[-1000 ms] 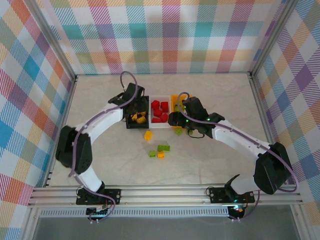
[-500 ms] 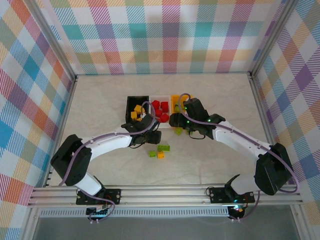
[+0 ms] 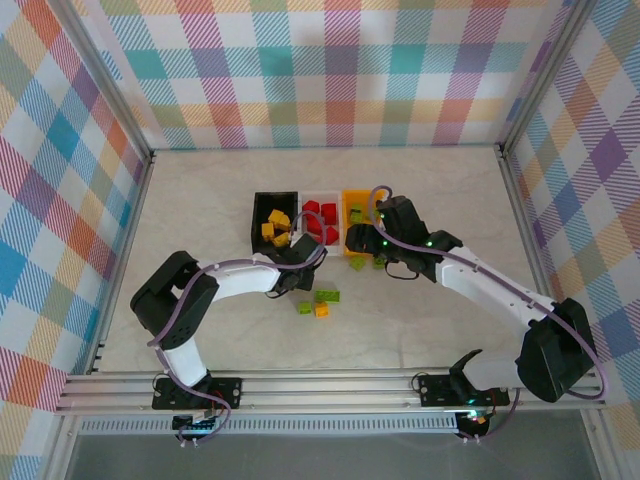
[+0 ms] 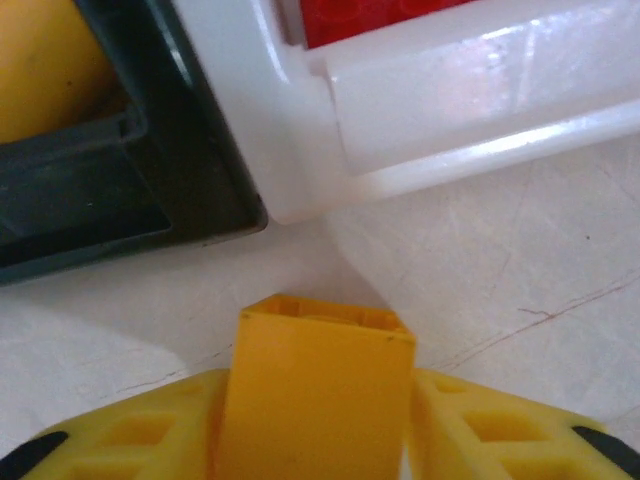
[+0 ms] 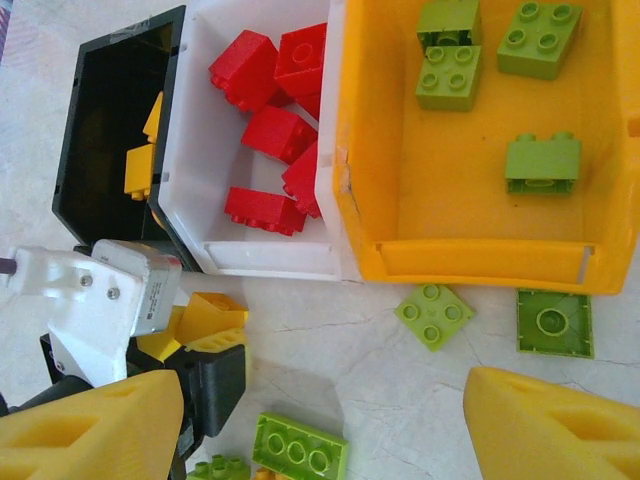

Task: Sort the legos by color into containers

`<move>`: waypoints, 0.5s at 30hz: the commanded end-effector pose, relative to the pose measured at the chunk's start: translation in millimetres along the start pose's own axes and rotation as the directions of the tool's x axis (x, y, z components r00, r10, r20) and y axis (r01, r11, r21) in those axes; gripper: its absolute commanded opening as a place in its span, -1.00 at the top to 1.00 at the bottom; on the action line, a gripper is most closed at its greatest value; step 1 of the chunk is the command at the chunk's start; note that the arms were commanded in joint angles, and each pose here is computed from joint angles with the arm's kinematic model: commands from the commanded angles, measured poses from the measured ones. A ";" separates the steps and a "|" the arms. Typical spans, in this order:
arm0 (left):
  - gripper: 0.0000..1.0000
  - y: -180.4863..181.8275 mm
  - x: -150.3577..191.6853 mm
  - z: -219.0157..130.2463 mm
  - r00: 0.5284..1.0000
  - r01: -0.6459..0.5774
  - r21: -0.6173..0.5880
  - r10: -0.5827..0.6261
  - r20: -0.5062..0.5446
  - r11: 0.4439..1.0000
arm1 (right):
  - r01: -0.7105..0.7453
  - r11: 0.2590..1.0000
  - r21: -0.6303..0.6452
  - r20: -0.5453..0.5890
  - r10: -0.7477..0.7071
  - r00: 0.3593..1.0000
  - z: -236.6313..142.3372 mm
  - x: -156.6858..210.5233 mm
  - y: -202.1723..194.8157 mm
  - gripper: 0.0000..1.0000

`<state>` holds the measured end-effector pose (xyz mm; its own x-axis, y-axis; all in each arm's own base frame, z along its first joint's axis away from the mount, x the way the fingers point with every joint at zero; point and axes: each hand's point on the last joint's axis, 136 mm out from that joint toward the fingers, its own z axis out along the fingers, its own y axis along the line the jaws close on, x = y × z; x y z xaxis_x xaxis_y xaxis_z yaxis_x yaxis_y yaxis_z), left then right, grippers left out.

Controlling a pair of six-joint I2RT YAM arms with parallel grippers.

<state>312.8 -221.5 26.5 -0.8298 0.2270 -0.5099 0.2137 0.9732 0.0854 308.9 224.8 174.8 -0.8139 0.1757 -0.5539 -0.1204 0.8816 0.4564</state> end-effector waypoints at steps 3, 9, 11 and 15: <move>0.37 2.1 -8.5 -7.3 0.999 0.014 -0.010 -0.013 0.040 1.000 | -0.019 1.000 -0.006 0.021 0.019 1.000 -8.2 -2.5 -3.3 -0.50; 0.43 6.0 -21.7 -66.2 0.988 0.079 0.058 -0.086 0.130 0.995 | -0.020 1.000 -0.012 0.011 0.020 1.000 -6.8 0.1 -3.5 -0.49; 0.42 14.5 -37.8 -91.9 0.974 0.120 0.068 -0.131 0.184 0.990 | -0.022 1.000 -0.010 0.005 0.022 1.000 -5.5 2.6 -5.0 -0.50; 0.42 48.8 -65.8 -103.2 0.945 0.253 0.057 -0.260 0.198 0.966 | -0.027 1.000 -0.007 -0.008 0.027 1.000 -1.5 6.8 -7.2 -0.50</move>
<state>311.1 -210.0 142.6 -0.7268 0.0465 -0.6853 0.1380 0.9872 -0.0794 305.8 219.9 168.0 -0.8205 0.1808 -0.5422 -0.1066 0.8836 0.4559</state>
